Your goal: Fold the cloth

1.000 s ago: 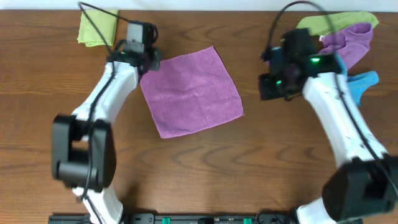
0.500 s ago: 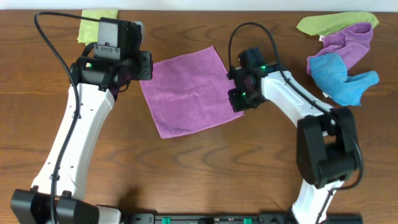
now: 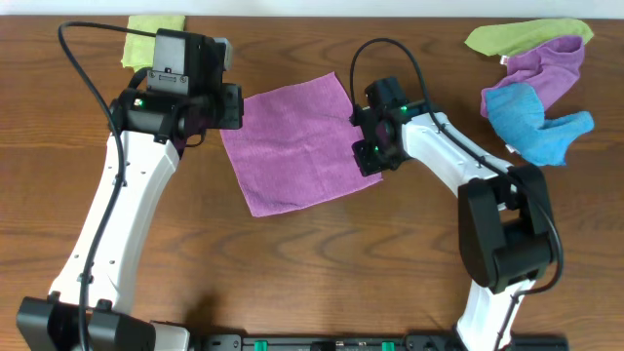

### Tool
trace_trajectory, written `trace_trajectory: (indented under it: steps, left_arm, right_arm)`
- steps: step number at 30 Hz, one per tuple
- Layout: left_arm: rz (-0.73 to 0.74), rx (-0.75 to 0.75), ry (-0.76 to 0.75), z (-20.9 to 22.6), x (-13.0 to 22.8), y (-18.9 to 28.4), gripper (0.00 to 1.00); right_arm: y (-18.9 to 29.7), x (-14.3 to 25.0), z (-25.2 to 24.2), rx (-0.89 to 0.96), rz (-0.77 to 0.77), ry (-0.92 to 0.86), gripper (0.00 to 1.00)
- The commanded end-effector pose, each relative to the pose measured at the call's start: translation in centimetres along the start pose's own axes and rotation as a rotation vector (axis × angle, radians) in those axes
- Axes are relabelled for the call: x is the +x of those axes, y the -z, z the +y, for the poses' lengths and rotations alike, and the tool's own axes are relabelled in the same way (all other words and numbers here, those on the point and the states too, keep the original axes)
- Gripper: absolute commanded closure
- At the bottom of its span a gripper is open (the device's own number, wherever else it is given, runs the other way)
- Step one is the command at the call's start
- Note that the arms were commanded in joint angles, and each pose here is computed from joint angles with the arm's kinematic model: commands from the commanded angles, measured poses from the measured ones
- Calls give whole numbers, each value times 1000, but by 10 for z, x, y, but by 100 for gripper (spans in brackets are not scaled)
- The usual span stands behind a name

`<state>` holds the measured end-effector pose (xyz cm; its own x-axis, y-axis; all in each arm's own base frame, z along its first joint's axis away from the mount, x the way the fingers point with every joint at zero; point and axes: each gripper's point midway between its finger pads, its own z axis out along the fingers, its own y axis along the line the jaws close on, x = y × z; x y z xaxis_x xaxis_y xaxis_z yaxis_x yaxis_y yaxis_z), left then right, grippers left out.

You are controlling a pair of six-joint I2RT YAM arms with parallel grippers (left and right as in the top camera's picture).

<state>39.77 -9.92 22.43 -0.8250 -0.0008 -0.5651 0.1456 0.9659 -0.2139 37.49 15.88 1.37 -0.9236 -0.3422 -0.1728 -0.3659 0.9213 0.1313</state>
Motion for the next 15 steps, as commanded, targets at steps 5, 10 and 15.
trace_trajectory:
  steps: [5, 10, 15]
  left_arm:
    - [-27, 17, 11, -3, -6, 10, 94]
    - [-29, 17, 11, -3, -6, 10, 94]
    - [-30, 17, 10, -3, -7, 10, 94]
  right_arm:
    - [-17, 20, -5, 33, 60, -10, 98]
    - [-24, 37, -4, 32, 105, -11, 98]
    - [-30, 70, 15, -24, 211, -12, 98]
